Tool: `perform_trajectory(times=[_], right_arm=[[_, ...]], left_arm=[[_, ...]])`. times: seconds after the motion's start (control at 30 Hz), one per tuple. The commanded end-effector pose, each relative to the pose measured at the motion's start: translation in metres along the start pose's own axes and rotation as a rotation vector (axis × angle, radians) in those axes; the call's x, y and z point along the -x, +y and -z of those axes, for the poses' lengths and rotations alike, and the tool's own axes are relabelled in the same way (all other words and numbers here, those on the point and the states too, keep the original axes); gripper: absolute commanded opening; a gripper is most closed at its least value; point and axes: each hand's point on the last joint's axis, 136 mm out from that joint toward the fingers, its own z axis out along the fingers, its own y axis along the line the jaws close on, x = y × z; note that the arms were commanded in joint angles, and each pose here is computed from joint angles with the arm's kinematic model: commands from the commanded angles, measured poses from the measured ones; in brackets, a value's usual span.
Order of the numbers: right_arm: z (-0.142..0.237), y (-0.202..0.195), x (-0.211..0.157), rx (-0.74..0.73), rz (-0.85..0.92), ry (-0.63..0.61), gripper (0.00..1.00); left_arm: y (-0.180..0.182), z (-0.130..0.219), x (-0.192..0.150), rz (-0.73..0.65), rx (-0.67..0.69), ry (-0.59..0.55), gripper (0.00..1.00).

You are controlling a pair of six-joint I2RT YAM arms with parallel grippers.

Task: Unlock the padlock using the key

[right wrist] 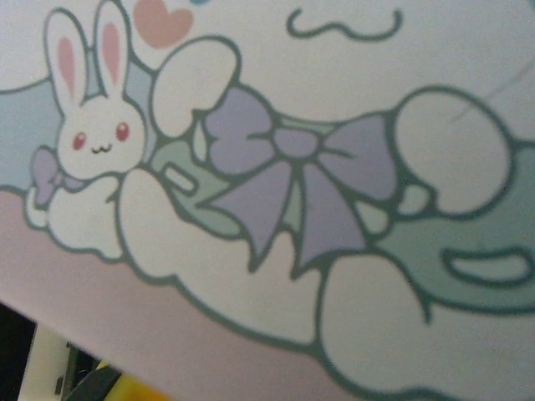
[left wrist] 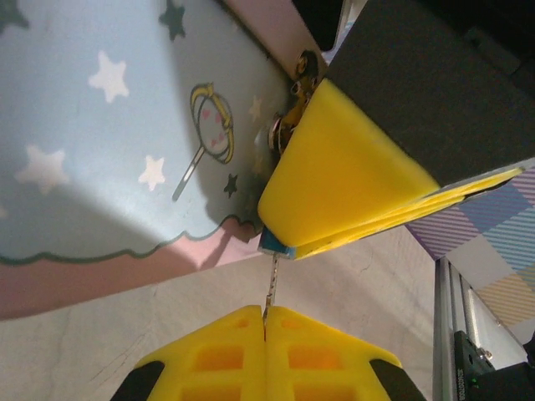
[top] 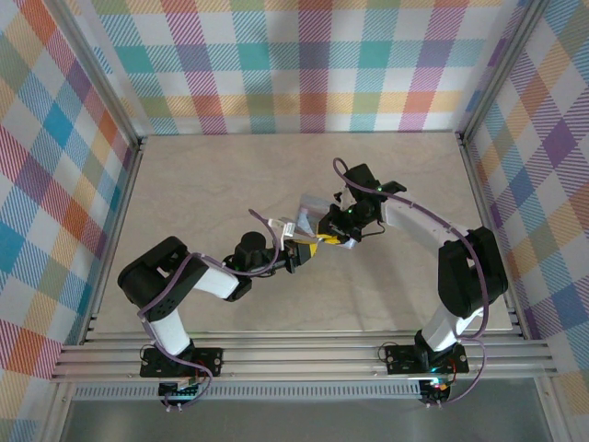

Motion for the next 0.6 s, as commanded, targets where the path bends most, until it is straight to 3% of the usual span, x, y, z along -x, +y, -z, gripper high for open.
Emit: perform_trajectory(times=[0.0, 0.37, 0.57], right_arm=[[0.001, 0.006, 0.002, 0.042, 0.013, 0.004, 0.0], [-0.001, 0.006, 0.001, 0.053, -0.002, 0.003, 0.0], [-0.001, -0.007, 0.005, -0.02, 0.004, -0.048, 0.0]], left_arm=[[-0.01, 0.009, 0.023, -0.022, -0.022, -0.094, 0.0], [-0.014, 0.001, 0.034, 0.025, -0.038, -0.136, 0.0], [-0.026, -0.005, 0.04, 0.041, -0.04, -0.165, 0.0]])
